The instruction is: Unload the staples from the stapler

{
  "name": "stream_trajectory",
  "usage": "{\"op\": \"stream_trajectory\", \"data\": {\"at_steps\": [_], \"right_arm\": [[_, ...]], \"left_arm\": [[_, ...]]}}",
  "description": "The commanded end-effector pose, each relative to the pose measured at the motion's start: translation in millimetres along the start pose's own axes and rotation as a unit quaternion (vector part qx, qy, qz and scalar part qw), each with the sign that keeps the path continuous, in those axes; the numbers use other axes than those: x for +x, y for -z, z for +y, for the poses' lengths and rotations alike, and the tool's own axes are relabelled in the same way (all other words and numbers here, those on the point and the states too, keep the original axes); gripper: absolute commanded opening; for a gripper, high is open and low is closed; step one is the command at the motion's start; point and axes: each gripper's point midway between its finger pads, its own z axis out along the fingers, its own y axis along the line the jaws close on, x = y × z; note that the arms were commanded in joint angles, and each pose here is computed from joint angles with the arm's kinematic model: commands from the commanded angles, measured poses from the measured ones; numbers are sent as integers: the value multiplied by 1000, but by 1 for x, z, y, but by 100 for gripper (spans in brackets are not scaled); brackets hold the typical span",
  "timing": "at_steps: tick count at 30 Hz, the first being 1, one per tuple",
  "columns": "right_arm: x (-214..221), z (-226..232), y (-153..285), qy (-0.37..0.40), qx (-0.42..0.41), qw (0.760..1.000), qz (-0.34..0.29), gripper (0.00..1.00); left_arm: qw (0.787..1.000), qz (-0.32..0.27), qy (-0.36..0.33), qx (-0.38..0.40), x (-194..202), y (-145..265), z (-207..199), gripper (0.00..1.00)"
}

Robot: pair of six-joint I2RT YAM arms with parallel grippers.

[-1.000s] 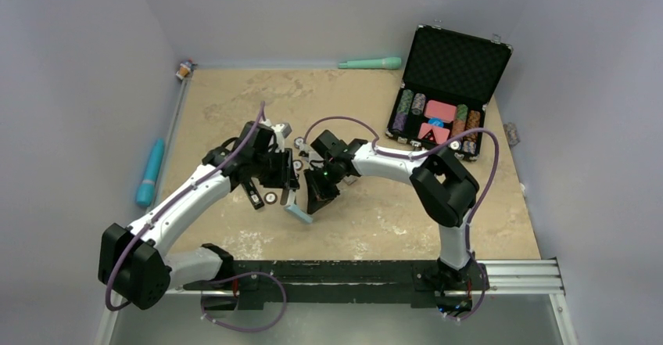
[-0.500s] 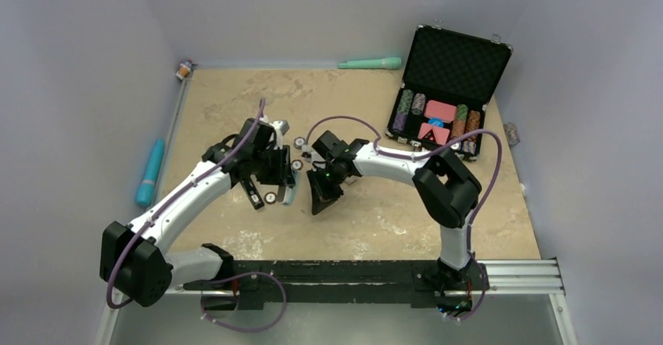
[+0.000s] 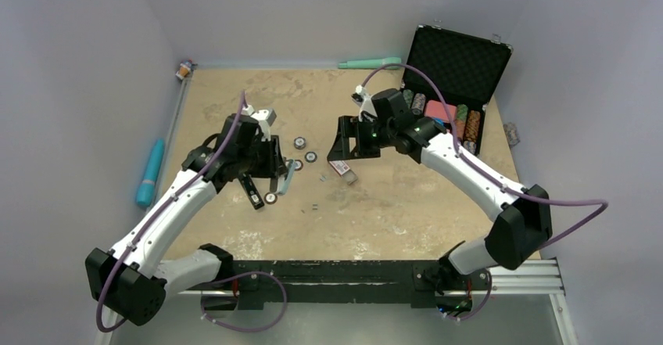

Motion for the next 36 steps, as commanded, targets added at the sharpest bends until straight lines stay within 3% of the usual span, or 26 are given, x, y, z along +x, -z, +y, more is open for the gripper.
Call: {"op": "stream_trajectory", "data": {"at_steps": [1, 7, 15, 23, 26, 36], "right_arm": [[-17, 40, 17, 12, -72, 996, -42, 82], [-50, 99, 70, 25, -192, 968, -159, 81], [-63, 148, 111, 44, -317, 925, -204, 79], [-69, 171, 133, 65, -362, 903, -220, 77], [-69, 175, 138, 68, -373, 899, -221, 67], [-70, 210, 144, 78, -409, 883, -217, 62]], "left_arm": [[996, -52, 12, 65, -33, 23, -26, 0], [975, -93, 41, 199, -62, 64, -73, 0], [903, -144, 44, 401, -98, 139, -143, 0], [869, -191, 73, 451, -133, 182, -164, 0], [851, -205, 75, 477, -144, 192, -172, 0], [837, -225, 85, 491, -157, 191, -174, 0]]}}
